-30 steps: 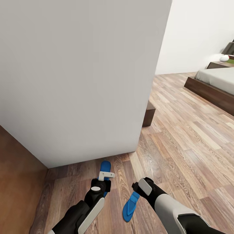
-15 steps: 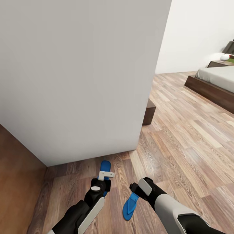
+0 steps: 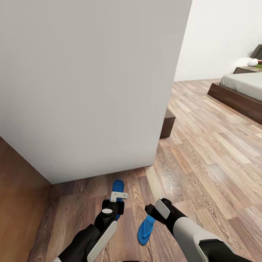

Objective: In the bedroom, move the book from the bed onto either nightstand, and place the two sandals side by side next to the bed.

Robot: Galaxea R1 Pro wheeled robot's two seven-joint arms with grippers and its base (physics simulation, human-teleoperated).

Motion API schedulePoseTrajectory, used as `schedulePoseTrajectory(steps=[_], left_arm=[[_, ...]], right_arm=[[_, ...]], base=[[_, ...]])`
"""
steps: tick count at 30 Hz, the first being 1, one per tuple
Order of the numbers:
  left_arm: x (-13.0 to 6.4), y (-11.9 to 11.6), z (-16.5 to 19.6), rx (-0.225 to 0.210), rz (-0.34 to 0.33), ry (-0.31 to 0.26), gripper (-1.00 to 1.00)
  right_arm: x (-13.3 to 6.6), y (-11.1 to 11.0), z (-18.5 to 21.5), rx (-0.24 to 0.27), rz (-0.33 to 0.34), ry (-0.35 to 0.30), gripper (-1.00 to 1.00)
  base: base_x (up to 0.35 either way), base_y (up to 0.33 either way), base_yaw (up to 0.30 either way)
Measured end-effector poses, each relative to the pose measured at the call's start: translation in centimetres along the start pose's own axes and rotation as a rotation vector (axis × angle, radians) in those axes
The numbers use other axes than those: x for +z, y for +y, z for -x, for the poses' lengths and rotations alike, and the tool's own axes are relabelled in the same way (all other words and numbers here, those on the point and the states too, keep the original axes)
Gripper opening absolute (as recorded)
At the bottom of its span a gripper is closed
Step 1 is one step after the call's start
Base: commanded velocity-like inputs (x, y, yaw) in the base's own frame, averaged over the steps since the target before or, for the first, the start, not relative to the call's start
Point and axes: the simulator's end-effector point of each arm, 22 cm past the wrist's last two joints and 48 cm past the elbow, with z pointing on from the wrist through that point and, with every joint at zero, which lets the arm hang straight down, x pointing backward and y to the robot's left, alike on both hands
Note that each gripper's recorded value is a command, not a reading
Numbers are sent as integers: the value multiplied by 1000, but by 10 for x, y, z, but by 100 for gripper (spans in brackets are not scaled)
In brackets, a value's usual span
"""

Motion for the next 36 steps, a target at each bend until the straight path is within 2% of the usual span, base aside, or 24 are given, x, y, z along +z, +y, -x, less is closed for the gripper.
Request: schedulePoseTrajectory(steps=[13, 16, 21, 23, 28, 31, 32, 36], left_arm=[[24, -3, -26, -1, -3, 9, -100], [19, -5, -12, -15, -15, -43, -100], [12, 7, 3, -22, 10, -116, -100], [2, 9, 8, -24, 12, -155, -100], [-5, 5, 1, -31, -3, -183, -100], [-5, 1, -6, -22, -11, -194, -100], [-7, 0, -3, -8, -6, -214, -100], [-9, 0, -1, 2, -3, -226, -100]], right_arm=[[34, -6, -11, 0, 5, 12, 100], [42, -3, -14, -2, 27, 14, 100], [54, -6, -18, -2, 30, 16, 100], [59, -7, -19, -1, 31, 16, 100], [70, -9, -21, 0, 31, 12, 100], [76, -11, -22, 0, 31, 8, 100], [76, -10, -21, 2, 31, 2, 100], [76, -10, -21, 6, 32, 4, 100]], base=[[0, 0, 109], [0, 0, 111], [0, 0, 51], [0, 0, 11], [0, 0, 4], [0, 0, 0], [0, 0, 0], [0, 0, -62]])
